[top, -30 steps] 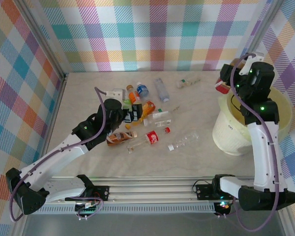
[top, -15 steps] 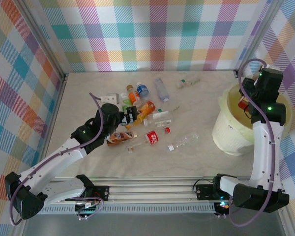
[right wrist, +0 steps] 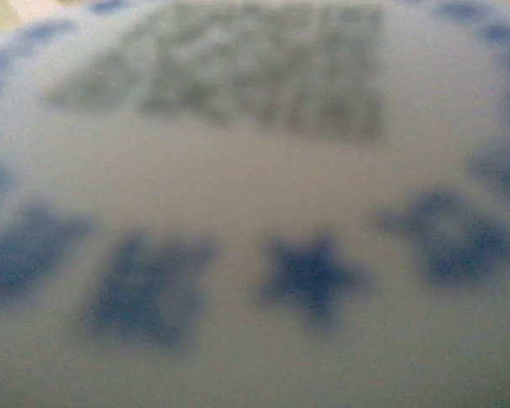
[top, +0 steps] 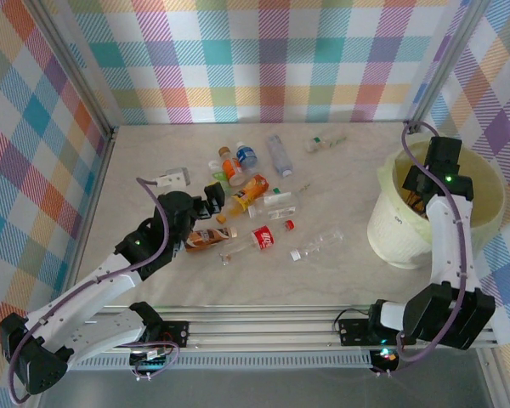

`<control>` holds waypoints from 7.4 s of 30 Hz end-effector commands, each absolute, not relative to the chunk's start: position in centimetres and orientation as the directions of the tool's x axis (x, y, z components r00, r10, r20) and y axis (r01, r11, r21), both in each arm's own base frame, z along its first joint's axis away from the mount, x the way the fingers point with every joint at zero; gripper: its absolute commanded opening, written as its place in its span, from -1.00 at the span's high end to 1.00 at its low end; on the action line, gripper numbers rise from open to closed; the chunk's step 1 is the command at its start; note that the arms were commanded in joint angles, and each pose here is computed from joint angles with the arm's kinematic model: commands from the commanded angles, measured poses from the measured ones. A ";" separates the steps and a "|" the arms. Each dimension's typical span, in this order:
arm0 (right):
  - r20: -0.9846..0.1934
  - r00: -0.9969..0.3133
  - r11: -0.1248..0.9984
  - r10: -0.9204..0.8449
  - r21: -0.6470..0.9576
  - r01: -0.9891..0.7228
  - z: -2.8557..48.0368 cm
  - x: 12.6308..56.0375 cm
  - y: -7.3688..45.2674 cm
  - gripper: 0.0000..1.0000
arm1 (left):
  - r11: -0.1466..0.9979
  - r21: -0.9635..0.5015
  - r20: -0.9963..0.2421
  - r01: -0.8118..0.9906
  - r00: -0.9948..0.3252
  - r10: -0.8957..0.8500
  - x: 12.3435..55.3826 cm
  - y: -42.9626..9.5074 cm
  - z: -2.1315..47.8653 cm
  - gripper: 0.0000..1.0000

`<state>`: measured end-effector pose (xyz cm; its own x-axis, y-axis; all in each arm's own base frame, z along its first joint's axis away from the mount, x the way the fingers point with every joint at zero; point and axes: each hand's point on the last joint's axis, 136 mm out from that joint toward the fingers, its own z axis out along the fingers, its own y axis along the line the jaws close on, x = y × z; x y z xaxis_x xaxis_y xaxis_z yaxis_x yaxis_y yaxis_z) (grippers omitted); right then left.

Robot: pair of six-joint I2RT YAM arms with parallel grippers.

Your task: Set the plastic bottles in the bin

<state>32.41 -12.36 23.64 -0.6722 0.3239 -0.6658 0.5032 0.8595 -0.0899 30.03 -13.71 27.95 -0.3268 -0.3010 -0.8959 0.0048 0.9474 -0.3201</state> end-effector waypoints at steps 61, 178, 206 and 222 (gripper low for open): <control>-0.628 -0.667 0.895 0.402 0.424 0.140 21.5 29.9 19.5 -0.99 | 0.884 -0.321 -0.825 -0.340 -0.358 -0.437 28.6 -7.3 22.5 -1.00; -0.989 -0.146 0.942 -0.026 -0.073 0.328 46.1 28.5 -2.5 0.18 | 0.873 -0.434 -0.756 0.223 -0.617 -0.218 31.4 -26.0 26.7 -1.00; -0.920 -0.384 0.577 0.082 -0.271 0.771 36.2 24.3 -18.2 0.07 | 0.813 -0.492 -0.732 0.311 -0.654 -0.193 31.2 -28.9 26.7 -1.00; -0.887 -0.421 0.499 0.189 -0.283 0.819 32.9 23.3 -20.1 -0.43 | 0.643 -0.532 -0.766 0.551 -0.636 -0.089 28.9 -32.8 29.5 -1.00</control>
